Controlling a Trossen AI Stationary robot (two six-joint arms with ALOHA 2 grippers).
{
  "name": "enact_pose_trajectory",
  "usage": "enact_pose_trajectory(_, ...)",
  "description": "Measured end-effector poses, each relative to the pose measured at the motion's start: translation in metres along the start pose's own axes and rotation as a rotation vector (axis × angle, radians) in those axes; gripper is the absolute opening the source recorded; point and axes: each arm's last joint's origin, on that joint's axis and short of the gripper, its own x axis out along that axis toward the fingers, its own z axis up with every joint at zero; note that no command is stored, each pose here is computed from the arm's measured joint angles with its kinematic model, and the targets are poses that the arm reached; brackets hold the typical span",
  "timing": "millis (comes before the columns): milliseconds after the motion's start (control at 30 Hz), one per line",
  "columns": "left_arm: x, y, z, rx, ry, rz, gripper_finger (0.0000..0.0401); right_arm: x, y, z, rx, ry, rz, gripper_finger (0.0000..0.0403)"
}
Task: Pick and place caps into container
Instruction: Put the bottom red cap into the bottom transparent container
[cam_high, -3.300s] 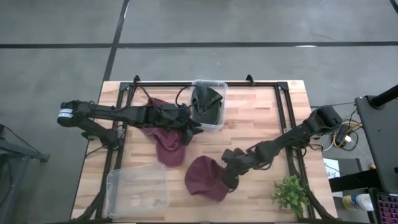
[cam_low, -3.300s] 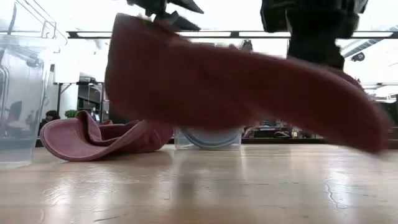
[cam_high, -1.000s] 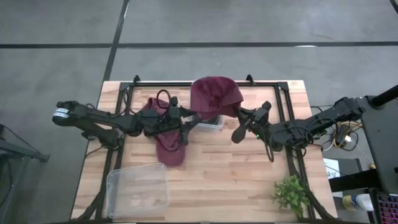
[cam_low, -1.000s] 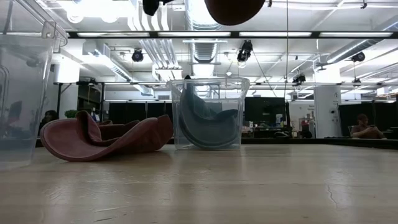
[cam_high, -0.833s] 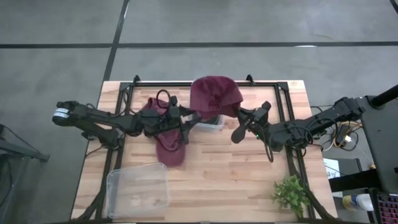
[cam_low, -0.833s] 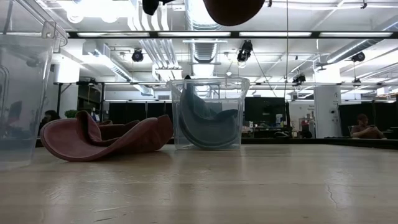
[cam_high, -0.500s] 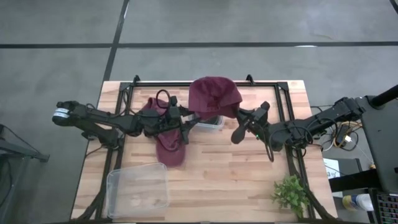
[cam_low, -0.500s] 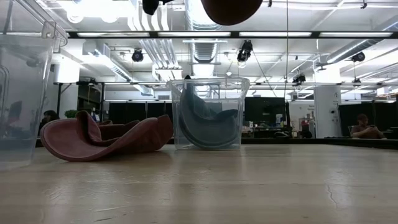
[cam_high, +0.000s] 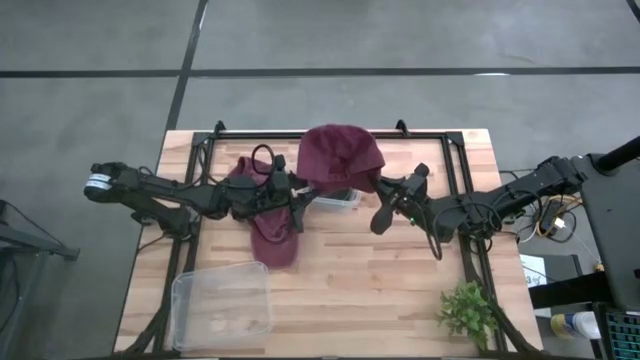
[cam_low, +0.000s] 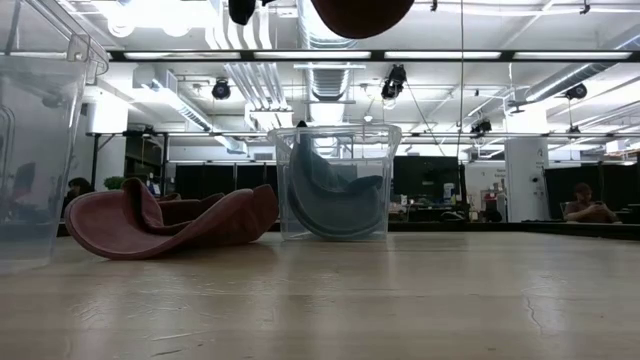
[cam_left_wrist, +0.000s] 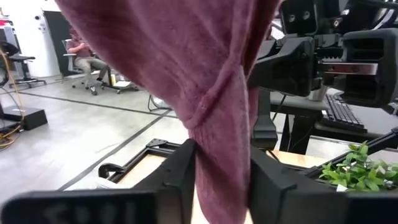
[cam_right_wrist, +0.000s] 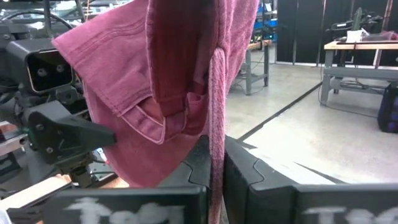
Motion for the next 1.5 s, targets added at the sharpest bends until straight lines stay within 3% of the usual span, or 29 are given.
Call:
enact_pose_trajectory(200,0.0,0.002,-0.001,0.002,0.005,0.047,0.0012,0.0,0.0,-0.002,-0.015,0.008,0.0,0.0013)
enact_pose_trajectory(433,-0.006,0.004,0.006,-0.042,0.061,0.048,0.0007,0.0,0.0,-0.004,-0.039,0.024,0.017,0.0023)
enact_pose_trajectory(700,-0.019,0.007,0.013,-0.225,0.142,-0.026,0.0007,-0.002,-0.003,-0.006,-0.128,0.051,0.016,0.0104)
enact_pose_trajectory(1033,-0.042,0.017,0.013,-0.43,0.278,0.011,0.0006,-0.011,0.004,-0.004,-0.356,0.037,0.121,0.0193)
enact_pose_trajectory(1167,-0.054,0.019,0.016,-0.547,0.32,-0.007,0.0006,-0.015,0.005,-0.006,-0.389,0.046,0.138,0.0205)
enact_pose_trajectory(1500,-0.095,0.013,0.01,-0.7,0.546,0.028,0.0005,-0.015,0.003,-0.015,-0.458,0.088,0.138,0.0208)
